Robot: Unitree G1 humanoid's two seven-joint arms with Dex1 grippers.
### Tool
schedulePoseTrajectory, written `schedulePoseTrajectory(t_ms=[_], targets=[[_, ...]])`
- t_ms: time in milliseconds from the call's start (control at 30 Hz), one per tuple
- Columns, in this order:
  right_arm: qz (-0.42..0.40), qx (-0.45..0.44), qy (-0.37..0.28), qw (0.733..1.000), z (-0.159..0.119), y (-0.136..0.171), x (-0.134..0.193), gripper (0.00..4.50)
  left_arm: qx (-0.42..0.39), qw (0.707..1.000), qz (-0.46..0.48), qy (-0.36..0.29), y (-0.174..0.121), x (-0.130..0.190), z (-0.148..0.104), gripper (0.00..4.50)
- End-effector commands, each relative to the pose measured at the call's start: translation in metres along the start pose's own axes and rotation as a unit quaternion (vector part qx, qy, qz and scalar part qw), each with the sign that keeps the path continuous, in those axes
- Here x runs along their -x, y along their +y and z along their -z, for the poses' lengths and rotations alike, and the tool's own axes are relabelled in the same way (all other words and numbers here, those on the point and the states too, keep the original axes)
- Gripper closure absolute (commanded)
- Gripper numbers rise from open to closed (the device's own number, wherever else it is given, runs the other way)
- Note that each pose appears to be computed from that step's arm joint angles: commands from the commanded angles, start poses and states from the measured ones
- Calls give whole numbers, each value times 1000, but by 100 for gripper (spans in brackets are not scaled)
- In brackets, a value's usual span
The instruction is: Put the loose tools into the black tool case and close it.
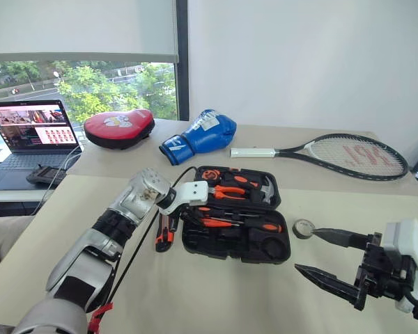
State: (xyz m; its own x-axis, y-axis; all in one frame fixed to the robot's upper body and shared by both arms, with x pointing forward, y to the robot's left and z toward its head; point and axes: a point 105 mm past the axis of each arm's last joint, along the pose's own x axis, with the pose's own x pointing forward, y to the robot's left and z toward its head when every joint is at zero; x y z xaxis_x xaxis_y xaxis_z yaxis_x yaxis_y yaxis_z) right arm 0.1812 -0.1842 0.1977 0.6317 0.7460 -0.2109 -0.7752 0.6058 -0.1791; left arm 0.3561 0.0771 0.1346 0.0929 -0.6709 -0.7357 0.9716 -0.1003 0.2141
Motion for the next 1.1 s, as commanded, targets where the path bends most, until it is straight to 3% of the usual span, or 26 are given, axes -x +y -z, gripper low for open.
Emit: schedulePoseTrajectory(t_ms=[33, 633, 700, 833, 933, 1100], targets=[[-2, 25, -14, 1000, -10, 2, 1, 0, -20, 1000, 11, 14, -2, 3, 1, 390], [3, 25, -13, 1000, -9, 3, 2, 0, -16, 1000, 10, 19, 6, -7, -12, 390], [3, 25, -13, 1000, -9, 4, 2, 0, -15, 1000, 5, 18, 7, -7, -14, 303], [3, 24, -13, 1000, -9, 4, 2, 0, -14, 1000, -18, -14, 11, 0, -23, 180], [5, 23, -12, 1000, -9, 5, 3, 0, 12, 997, -38, -73, 12, 19, -34, 180], [6, 21, -15, 1000, -9, 6, 2, 0, 153, 962, -90, -205, 16, 40, -48, 326]])
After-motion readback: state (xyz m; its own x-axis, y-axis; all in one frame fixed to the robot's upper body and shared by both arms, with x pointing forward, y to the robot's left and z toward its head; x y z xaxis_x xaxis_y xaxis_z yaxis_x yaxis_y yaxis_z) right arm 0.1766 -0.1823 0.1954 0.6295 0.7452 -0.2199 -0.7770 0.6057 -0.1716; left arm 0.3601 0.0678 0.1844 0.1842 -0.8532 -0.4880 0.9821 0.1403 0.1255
